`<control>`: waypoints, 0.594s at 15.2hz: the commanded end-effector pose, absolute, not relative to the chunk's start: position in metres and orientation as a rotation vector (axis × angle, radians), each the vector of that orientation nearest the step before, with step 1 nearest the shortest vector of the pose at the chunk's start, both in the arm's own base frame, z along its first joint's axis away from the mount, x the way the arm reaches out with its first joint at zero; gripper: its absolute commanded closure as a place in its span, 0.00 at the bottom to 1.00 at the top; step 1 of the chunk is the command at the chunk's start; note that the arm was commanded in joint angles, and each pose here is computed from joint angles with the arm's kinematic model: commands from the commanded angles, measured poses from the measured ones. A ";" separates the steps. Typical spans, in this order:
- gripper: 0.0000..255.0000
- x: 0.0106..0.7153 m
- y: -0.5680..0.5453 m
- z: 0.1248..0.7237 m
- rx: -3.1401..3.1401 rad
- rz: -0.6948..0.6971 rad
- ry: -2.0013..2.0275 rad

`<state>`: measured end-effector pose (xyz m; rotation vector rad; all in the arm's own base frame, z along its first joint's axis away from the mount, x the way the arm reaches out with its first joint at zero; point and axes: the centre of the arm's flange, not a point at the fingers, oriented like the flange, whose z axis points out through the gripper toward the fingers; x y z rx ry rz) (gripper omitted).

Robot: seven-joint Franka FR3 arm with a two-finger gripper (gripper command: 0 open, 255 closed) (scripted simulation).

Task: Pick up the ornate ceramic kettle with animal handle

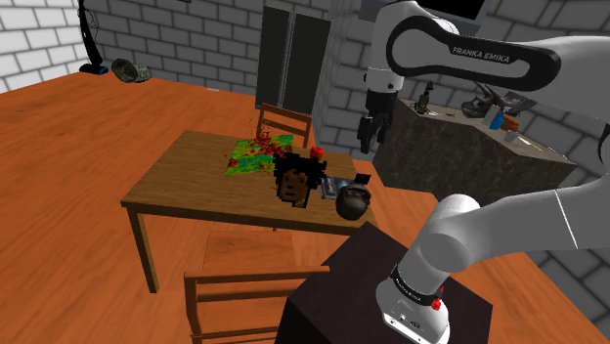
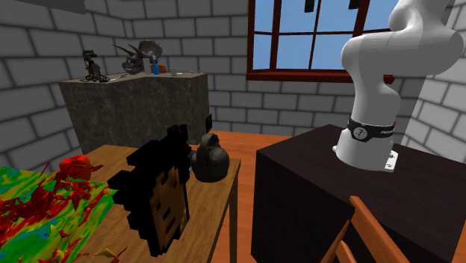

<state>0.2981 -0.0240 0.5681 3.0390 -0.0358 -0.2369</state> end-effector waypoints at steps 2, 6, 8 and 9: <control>0.00 0.303 -0.032 0.558 3.039 -0.240 -0.039; 0.00 0.323 -0.063 0.520 3.039 -0.251 -0.054; 0.00 0.333 -0.079 0.501 3.039 -0.257 -0.061; 0.00 0.337 -0.087 0.491 3.039 -0.260 -0.065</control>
